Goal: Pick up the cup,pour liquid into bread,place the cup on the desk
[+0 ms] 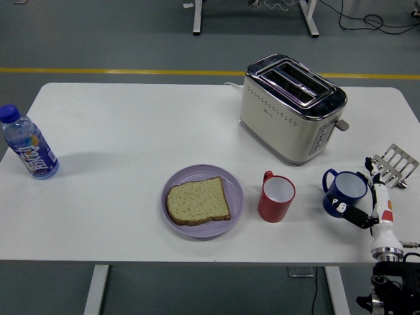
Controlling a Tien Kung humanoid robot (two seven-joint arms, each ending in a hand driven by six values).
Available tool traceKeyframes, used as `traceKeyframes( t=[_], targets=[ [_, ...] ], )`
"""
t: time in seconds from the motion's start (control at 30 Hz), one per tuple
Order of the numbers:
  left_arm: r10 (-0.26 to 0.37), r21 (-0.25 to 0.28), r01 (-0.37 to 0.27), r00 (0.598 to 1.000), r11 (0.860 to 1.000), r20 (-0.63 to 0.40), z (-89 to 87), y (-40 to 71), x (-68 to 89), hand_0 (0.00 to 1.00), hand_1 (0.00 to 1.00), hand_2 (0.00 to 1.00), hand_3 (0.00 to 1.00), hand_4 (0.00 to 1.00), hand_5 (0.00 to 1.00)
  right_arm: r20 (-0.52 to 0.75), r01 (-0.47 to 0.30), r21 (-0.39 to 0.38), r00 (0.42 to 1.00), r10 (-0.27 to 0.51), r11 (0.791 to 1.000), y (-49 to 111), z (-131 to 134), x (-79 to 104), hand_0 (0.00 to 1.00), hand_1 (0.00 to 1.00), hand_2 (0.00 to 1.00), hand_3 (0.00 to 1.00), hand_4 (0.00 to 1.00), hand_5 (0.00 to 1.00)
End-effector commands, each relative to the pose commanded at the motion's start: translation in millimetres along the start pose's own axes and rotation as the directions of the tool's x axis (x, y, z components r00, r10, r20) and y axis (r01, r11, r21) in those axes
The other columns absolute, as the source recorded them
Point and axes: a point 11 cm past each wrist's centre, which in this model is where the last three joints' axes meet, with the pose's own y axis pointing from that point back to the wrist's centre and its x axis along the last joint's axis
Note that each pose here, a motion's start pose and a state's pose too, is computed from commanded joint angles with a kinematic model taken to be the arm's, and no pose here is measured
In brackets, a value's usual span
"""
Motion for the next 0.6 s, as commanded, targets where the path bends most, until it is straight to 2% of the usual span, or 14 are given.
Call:
traceKeyframes(
  t=[0.33,0.6],
  targets=[
    [0.000,-0.003,0.000,1.000,1.000,-0.004,1.1,0.0,0.5,0.684,0.691,0.695,0.549,0.254,0.998,0.036,-0.009,0.071,0.999,0.006,0.997,-0.9,-29.3,4.6,0.966,0.860,0.984,0.998,0.971,0.002],
    [0.000,-0.006,0.000,1.000,1.000,-0.005,2.6,0.0,0.3,0.683,0.691,0.696,0.549,0.254,0.998,0.089,-0.065,0.114,0.995,0.055,0.991,-9.6,-53.8,19.2,0.956,0.851,0.965,0.998,0.967,0.002]
  ],
)
